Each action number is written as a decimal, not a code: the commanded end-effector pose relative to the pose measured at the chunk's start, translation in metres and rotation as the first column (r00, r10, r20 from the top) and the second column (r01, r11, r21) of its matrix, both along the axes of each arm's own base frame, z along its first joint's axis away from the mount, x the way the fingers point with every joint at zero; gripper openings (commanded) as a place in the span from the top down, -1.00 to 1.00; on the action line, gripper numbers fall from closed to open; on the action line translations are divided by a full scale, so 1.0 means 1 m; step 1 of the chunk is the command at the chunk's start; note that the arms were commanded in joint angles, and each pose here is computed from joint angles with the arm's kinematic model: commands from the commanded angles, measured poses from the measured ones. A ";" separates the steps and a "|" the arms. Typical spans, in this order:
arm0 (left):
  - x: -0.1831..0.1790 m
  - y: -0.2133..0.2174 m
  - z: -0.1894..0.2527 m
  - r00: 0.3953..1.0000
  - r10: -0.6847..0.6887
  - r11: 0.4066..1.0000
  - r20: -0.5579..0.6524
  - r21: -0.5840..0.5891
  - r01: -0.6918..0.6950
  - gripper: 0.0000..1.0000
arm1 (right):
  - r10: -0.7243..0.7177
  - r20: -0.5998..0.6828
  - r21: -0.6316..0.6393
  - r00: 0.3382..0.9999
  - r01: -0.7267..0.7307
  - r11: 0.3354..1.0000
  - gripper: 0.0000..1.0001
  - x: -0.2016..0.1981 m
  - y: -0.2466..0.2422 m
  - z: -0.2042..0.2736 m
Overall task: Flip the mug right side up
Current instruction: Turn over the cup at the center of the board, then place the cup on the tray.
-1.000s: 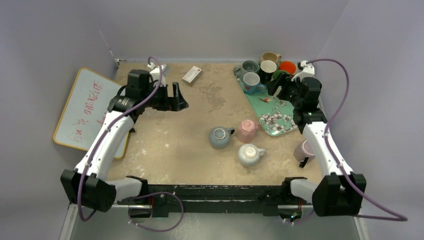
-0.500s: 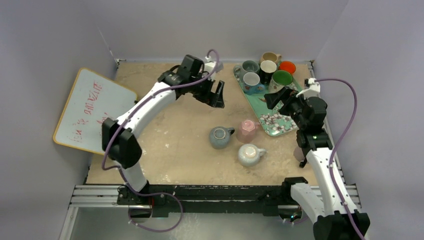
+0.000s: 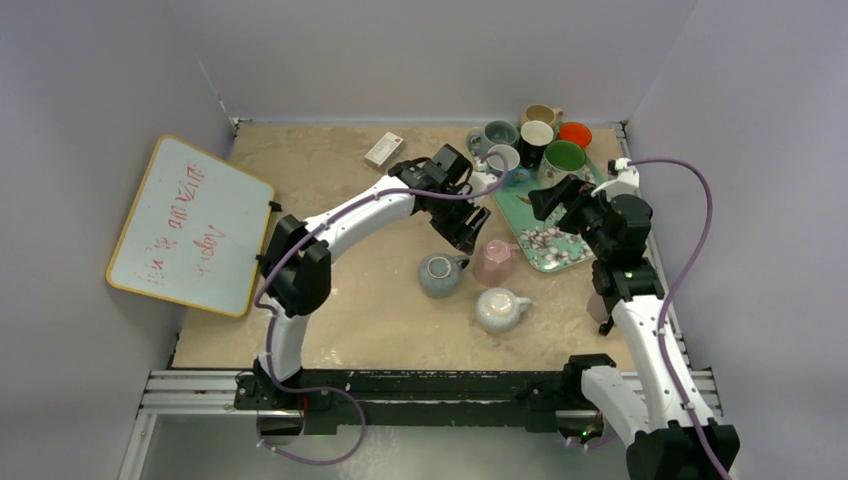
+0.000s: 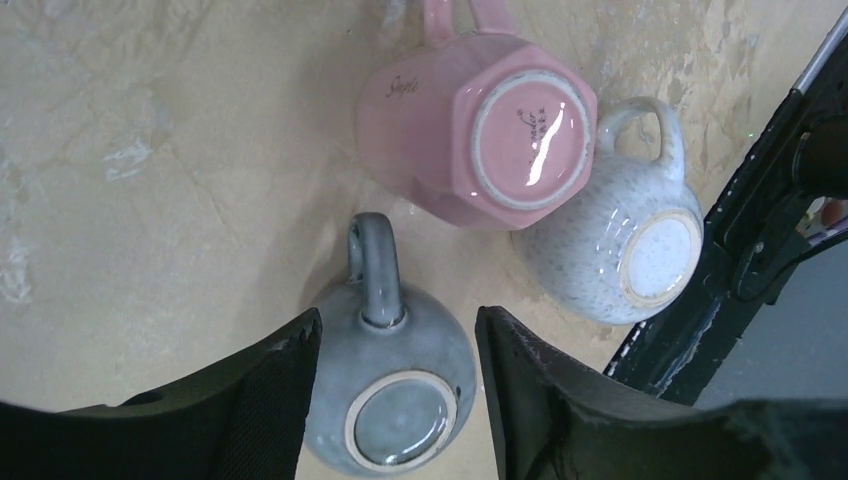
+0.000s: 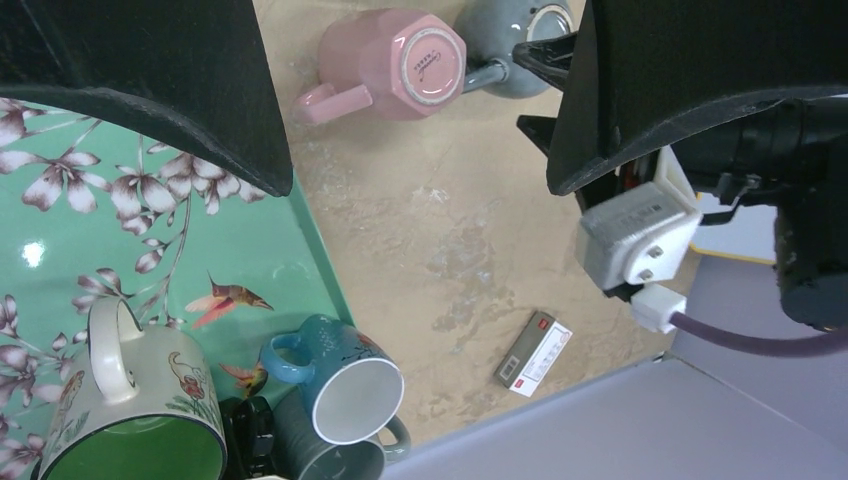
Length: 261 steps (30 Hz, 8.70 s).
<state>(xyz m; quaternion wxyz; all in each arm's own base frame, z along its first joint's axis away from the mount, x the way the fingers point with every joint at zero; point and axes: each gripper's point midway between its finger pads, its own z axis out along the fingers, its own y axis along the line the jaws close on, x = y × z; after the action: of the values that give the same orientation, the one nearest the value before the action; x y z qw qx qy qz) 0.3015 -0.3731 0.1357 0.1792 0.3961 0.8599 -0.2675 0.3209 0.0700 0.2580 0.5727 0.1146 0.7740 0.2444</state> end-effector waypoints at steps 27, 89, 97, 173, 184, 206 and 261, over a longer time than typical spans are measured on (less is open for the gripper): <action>-0.007 0.002 -0.049 0.998 -0.061 0.991 0.029 0.120 0.058 0.22 | -0.004 0.011 0.002 1.000 0.004 1.000 -0.98 0.002 -0.001 0.001; 0.015 0.084 0.069 0.933 0.350 0.915 0.078 -0.243 -0.323 1.00 | 0.440 0.193 0.164 0.877 -0.471 0.867 -0.38 -0.012 0.081 0.021; 0.002 0.070 0.113 0.947 0.297 0.877 0.121 -0.427 -0.220 1.00 | 0.577 0.248 0.149 0.778 -0.619 0.771 -0.12 -0.023 0.115 0.028; -0.074 0.150 0.191 0.854 0.362 0.864 0.372 -0.477 -0.159 -0.96 | 0.733 0.221 0.140 0.643 -0.765 0.628 1.00 -0.013 0.187 0.040; -0.086 0.194 0.159 0.767 0.415 0.887 0.489 -0.406 -0.220 -0.98 | 0.535 -0.009 -0.176 0.845 -0.528 0.831 1.00 0.028 0.136 0.056; -0.094 0.188 0.153 0.796 0.382 0.892 0.470 -0.414 -0.184 -0.99 | -0.059 -0.324 -0.686 0.944 -0.191 0.702 1.00 0.092 -0.020 -0.007; -0.094 0.190 0.152 0.791 0.382 0.894 0.477 -0.409 -0.186 -0.99 | -0.132 -0.475 -0.480 0.870 -0.130 0.867 0.30 0.189 -0.029 -0.114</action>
<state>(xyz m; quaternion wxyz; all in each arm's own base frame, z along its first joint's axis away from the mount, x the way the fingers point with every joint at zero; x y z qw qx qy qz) 0.2047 -0.1812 0.2789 0.5048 0.2780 0.7766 -0.2547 0.4917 0.0411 0.1060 0.3144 0.0107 0.9492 -0.0073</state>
